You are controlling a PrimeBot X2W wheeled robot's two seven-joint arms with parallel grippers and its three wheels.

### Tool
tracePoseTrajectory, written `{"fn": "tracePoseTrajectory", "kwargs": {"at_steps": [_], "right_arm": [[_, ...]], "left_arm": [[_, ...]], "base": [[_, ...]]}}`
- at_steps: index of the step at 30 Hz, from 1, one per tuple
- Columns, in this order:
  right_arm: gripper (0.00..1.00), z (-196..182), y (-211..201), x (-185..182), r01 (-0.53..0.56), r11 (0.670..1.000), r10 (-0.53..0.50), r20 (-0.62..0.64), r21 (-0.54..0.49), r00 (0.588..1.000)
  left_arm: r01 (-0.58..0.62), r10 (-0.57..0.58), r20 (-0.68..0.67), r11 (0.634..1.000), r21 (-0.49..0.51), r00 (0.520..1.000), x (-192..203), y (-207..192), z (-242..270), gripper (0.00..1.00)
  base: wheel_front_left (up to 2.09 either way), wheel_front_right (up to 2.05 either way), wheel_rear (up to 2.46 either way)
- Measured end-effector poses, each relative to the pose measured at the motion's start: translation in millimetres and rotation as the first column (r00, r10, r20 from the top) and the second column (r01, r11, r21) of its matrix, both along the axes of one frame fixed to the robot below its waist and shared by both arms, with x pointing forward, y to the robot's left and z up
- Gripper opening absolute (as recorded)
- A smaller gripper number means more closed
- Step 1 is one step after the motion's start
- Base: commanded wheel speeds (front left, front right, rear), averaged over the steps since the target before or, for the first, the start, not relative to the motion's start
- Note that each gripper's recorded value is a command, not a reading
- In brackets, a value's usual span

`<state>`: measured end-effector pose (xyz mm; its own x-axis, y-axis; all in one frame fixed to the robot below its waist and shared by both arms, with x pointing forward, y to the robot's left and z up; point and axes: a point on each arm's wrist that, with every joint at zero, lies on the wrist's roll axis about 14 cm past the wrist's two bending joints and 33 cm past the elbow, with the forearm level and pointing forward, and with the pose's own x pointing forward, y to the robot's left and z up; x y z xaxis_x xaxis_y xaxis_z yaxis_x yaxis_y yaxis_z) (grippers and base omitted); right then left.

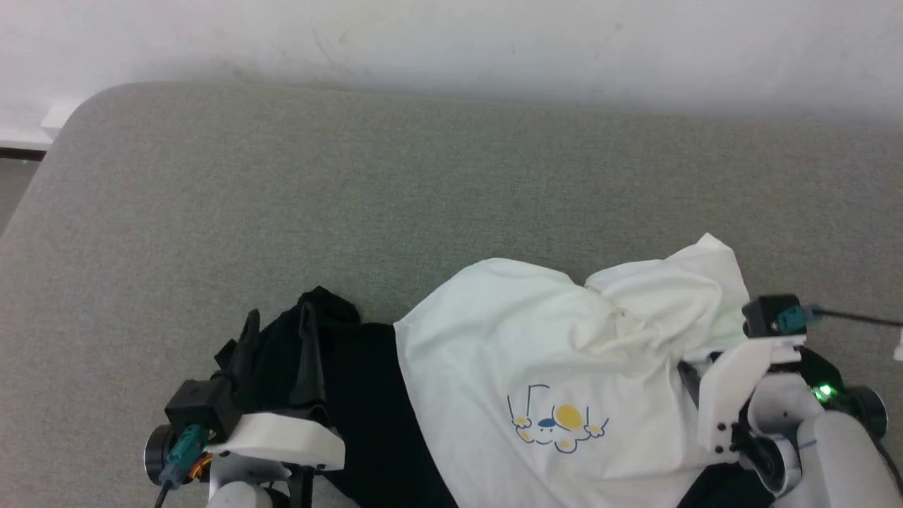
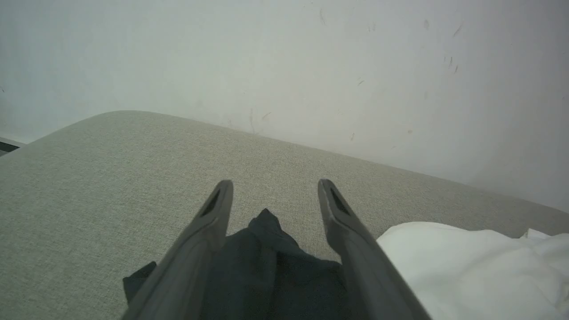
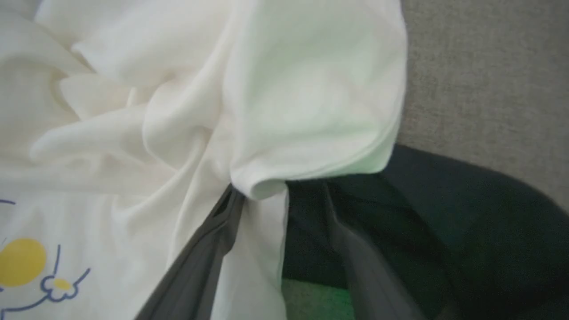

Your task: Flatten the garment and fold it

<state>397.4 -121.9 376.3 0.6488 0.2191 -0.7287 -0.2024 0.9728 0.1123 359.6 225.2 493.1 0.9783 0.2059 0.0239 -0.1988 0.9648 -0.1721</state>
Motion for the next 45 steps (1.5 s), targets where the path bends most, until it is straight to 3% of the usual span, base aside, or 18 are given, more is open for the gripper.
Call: {"fn": "tracePoseTrajectory", "kwargs": {"at_steps": [1,2,6,10,17,22,23,24,27,32,39,45], "right_arm": [[0.24,-1,2,3,-0.006,1.0,0.006,-0.013,-0.002,1.0],[0.0,-1,4,6,-0.013,1.0,0.013,-0.022,-0.003,1.0],[0.0,3,12,26,-0.016,1.0,0.016,0.001,0.013,1.0],[0.0,27,12,67,0.009,1.0,-0.01,0.135,0.01,0.991],[0.0,92,17,150,0.047,0.998,-0.056,0.385,0.031,0.921],[0.0,85,22,172,0.06,0.997,-0.07,0.379,0.039,0.923],[0.36,79,24,173,0.058,0.998,-0.069,0.369,0.04,0.927],[1.0,74,26,174,0.06,0.997,-0.074,0.361,0.049,0.93],[1.0,68,28,174,0.062,0.995,-0.086,0.372,0.074,0.924],[1.0,82,42,164,0.008,0.994,-0.061,0.485,0.111,0.873],[1.0,94,43,103,-0.059,0.988,-0.043,0.614,0.146,0.788],[1.0,101,8,48,-0.003,0.989,-0.097,0.655,0.149,0.75]], "left_arm": [[-0.001,0.001,-0.004,1.0,0.0,1.0,0,0,-1,1.0],[-0.001,0.001,-0.009,1.0,-0.001,1.0,0,0,-3,1.0],[0.003,-0.003,-0.007,1.0,-0.008,1.0,6,-1,-3,1.0],[0.003,-0.003,-0.009,1.0,-0.013,1.0,10,-1,-3,1.0],[0.004,-0.004,-0.015,1.0,-0.013,1.0,16,-1,-5,1.0],[-0.005,0.004,-0.03,1.0,-0.013,1.0,18,2,-10,1.0],[-0.007,0.006,-0.037,1.0,-0.012,0.999,18,3,-12,1.0],[-0.009,0.009,-0.044,1.0,-0.012,0.999,17,4,-14,1.0],[-0.017,0.016,-0.058,1.0,-0.01,0.998,16,6,-18,1.0],[-0.015,0.016,-0.064,1.0,0.011,0.998,13,8,-19,1.0],[0.041,-0.032,-0.155,0.998,0.053,0.987,-2,5,-35,1.0],[0.059,-0.032,-0.305,0.995,0.081,0.952,-14,7,-52,1.0]], "base": [[0.0,0.0,0.0],[0.0,0.0,0.0],[0.0,0.0,0.0],[0.0,0.0,0.0],[0.0,0.0,0.0],[0.0,0.0,0.0],[0.0,0.0,0.0],[0.0,0.0,0.0],[0.0,0.0,0.0],[0.0,0.0,0.0],[0.0,0.0,0.0],[0.0,0.0,0.0]]}}
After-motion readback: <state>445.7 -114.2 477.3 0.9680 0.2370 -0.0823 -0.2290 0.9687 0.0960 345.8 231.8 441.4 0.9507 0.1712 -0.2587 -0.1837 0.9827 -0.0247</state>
